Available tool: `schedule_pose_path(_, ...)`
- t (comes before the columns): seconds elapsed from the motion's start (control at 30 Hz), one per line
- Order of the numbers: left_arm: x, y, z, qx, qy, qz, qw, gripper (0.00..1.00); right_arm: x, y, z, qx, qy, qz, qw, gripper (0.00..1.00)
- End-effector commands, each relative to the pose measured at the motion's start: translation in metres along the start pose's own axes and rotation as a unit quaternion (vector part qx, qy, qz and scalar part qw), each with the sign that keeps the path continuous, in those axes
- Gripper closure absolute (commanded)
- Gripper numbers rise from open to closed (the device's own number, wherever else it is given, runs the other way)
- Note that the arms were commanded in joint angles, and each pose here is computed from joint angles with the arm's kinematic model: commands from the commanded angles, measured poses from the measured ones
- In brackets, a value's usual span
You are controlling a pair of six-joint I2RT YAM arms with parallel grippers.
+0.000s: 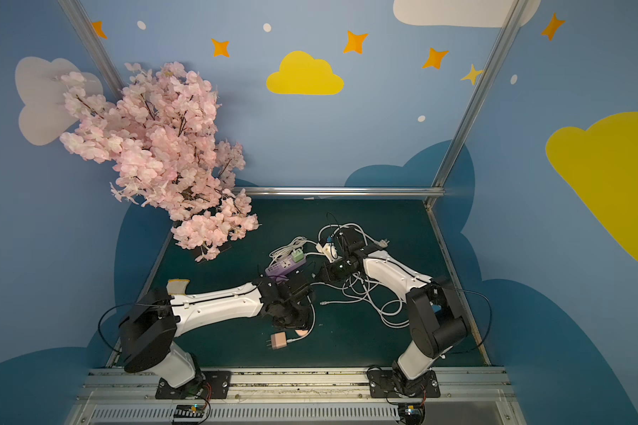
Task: Charge the bluetooth headset
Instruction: Pick up the bluetooth headset from the center of the board.
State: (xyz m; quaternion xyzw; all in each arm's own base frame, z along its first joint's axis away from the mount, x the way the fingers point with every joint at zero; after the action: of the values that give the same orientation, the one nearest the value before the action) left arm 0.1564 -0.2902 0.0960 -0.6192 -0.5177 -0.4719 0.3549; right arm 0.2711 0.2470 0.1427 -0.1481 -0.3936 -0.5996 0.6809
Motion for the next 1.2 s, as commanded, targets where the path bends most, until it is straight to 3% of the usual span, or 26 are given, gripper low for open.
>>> schedule_pose_path(0.0,-0.007,-0.005,0.004,0.027,0.021,0.024,0.999,0.31,0.003,-0.004,-0.001,0.008,0.004,-0.001,1.0,1.0)
schedule_pose_path(0.4,-0.028,0.022,0.001,0.029,0.037,0.013,0.999,0.31,0.007,-0.008,-0.005,0.013,0.002,-0.008,1.0,1.0)
schedule_pose_path(0.67,-0.03,0.038,0.005,0.027,0.027,0.003,0.999,0.4,0.001,-0.009,-0.011,0.006,0.001,0.002,1.0,1.0)
schedule_pose_path(0.97,-0.025,0.027,0.001,0.012,0.028,0.029,0.999,0.41,-0.003,-0.01,-0.014,0.001,0.001,0.008,1.0,1.0)
schedule_pose_path(1.17,-0.031,0.022,-0.003,0.005,0.044,0.044,0.998,0.49,-0.001,-0.011,-0.014,0.003,-0.002,0.007,1.0,1.0)
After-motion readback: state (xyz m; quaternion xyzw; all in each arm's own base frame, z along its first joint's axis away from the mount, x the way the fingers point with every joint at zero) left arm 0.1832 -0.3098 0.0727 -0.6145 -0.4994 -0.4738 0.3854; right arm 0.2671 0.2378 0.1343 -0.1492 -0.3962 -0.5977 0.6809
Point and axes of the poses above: each gripper's point midway between its finger pads, its own x axis back along the fingers, its own z axis along the line the jaws close on, y = z × x, the point moved 4 cm from there along x, back along the fingers, and after that the axes turned 9 degrees about -x, right-handed, at the moved point
